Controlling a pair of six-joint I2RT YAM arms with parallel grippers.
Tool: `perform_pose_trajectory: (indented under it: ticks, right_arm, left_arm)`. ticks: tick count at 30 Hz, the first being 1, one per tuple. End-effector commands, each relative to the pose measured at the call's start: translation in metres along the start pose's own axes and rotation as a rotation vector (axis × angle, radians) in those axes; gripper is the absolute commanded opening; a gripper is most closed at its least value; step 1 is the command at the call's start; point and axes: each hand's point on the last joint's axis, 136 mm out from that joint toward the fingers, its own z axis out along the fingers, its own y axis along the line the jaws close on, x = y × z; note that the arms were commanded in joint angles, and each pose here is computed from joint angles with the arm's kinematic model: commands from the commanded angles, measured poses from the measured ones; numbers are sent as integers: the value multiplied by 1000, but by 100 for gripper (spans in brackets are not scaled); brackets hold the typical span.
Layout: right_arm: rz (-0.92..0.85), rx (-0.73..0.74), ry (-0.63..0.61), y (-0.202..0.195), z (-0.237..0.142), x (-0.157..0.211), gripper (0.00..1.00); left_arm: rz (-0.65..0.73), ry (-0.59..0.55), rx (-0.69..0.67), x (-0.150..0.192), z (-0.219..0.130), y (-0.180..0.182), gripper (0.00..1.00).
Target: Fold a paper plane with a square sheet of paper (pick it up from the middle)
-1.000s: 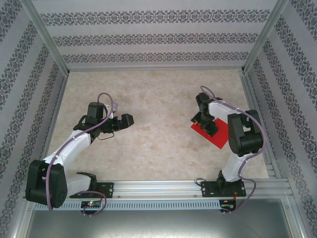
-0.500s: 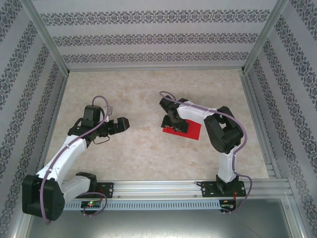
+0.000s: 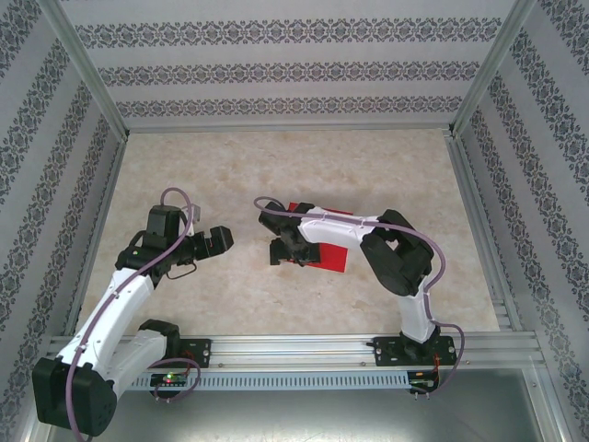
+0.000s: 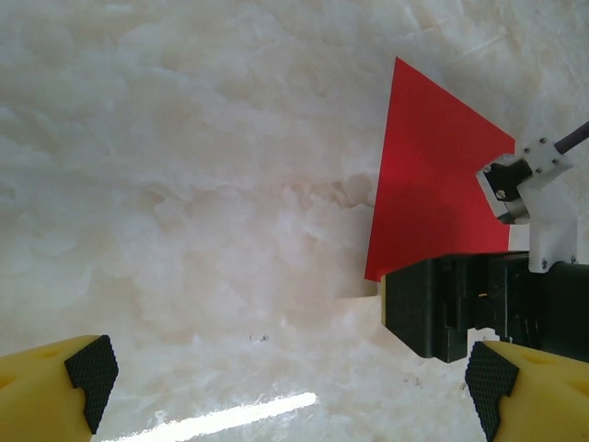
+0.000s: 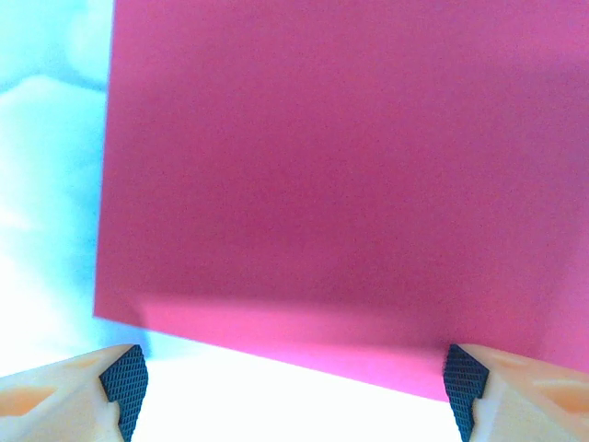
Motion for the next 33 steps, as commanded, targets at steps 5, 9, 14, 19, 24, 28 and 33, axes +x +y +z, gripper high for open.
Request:
perform_pose_trajectory:
  ticks: [5,9,14,19,24,28,33]
  right_arm:
    - [107,-25,-121,-22,-49,-27,87]
    - [278,-31,-160,-56,-50,-45,89]
    - [291,-18,-208,-70,-51,-74,94]
    - [289,11,-176,-77,-32,-86,95]
    - [258,-8,-161,-65,-18,-92,95]
    - [212,9,-130,-61,-3,-94,95]
    - [123,50,-110,-55,7,-97,95]
  left_arm:
    - [-37,29,15,9,1,0,100]
    - [-36,40,29,8,4,-3,100]
    - [-35,42,43,7,5,-6,100]
    - [-29,56,46,8,8,-6,100]
    - [-33,61,46,9,9,-5,100]
    - [-37,66,45,11,11,-3,100]
    - [-39,71,43,14,11,-2,100]
